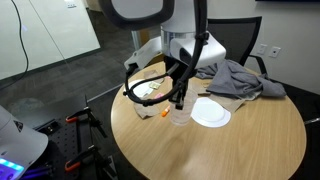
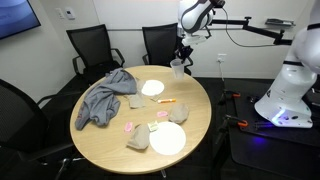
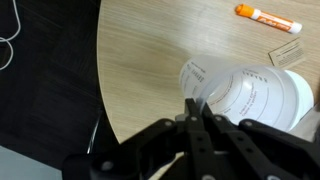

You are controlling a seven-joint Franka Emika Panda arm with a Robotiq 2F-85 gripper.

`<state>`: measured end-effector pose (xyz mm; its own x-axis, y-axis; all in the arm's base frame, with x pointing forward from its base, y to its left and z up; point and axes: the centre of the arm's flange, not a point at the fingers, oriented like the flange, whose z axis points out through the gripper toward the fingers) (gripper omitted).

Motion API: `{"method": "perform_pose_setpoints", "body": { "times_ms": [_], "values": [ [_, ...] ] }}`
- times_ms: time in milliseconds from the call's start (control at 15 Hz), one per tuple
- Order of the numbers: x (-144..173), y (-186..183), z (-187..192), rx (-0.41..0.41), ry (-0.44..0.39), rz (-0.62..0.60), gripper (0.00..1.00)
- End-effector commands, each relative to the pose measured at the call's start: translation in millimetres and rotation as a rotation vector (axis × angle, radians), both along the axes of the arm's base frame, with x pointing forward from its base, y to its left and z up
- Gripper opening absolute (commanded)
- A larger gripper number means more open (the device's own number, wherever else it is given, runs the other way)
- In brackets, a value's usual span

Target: Take the marker from the cup, set it on the table, shift the cup to the right, and then return the marker to the cup

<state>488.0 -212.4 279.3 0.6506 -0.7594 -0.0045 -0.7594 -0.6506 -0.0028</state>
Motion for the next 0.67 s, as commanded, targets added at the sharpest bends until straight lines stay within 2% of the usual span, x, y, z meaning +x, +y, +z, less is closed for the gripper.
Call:
{"method": "perform_pose_setpoints", "body": {
  "times_ms": [0,200,600],
  "values": [
    [-10,-8,-11,0.016,0.006,-0.022,0.01],
    [-8,-11,-26,0.002,-0.001,-0.011,0.01],
    [0,-16,-62,-0.025,-0.068,0.026,0.01]
  ]
}}
